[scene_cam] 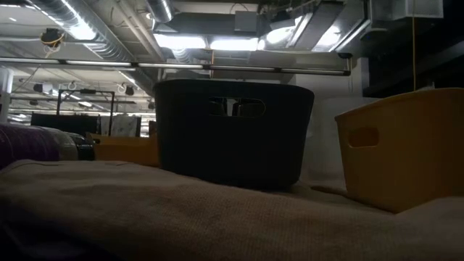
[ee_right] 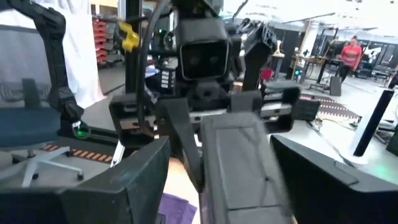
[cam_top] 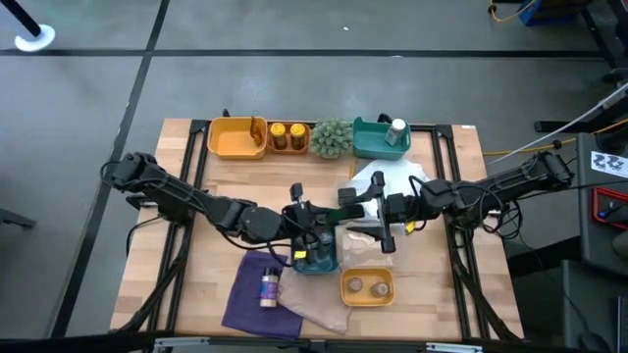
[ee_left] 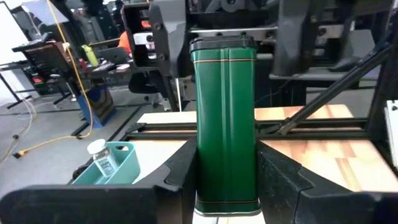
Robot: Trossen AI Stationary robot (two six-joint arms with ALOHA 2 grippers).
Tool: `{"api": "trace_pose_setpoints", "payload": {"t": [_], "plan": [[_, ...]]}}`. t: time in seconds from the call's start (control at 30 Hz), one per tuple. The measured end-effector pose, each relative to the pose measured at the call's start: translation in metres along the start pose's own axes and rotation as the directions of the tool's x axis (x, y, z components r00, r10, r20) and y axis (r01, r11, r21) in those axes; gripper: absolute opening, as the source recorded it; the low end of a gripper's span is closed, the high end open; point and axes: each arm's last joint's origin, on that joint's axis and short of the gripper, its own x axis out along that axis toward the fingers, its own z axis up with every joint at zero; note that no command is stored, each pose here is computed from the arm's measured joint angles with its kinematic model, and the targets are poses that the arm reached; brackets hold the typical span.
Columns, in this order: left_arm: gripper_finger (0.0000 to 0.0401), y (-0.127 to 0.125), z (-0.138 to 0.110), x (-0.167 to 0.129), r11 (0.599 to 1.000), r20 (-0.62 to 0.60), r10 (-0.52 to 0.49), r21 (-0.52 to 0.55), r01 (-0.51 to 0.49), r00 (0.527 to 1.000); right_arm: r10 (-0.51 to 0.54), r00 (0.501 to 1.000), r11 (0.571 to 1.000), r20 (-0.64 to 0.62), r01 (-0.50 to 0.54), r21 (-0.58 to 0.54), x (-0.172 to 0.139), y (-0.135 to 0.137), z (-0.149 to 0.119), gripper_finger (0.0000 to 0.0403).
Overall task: Sort spices by type
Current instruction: Put the black seasoning can into the top transparent bin
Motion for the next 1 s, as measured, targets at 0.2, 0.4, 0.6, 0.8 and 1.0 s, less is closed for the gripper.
{"api": "trace_pose_setpoints", "payload": {"t": [0.2,0.4,0.6,0.8,1.0], "plan": [[0.0115,0.001,-0.002,0.005,1.000,0.002,0.007,0.005,-0.007,1.000,0.007,0.999,1.000,-0.044,-0.007,-0.007,0.004,0.002,-0.007,0.0273],[0.0121,0.001,-0.003,0.005,1.000,-0.001,0.005,0.018,-0.005,1.000,0.007,0.998,1.000,-0.061,-0.008,-0.010,0.009,0.003,-0.012,0.0213],[0.0134,0.001,-0.007,0.006,0.999,-0.040,0.002,0.049,0.000,0.999,0.002,0.997,1.000,-0.073,-0.004,-0.015,0.009,0.003,-0.014,0.0115],[0.0148,0.002,-0.014,0.006,1.000,-0.096,0.009,0.017,-0.008,0.995,-0.015,0.991,0.999,-0.137,0.010,-0.033,0.006,0.002,-0.018,0.0115],[0.0162,0.002,-0.015,0.006,1.000,-0.110,0.013,0.000,-0.013,0.994,-0.051,0.976,0.999,-0.213,0.048,-0.018,-0.004,0.000,-0.019,0.0120]]}}
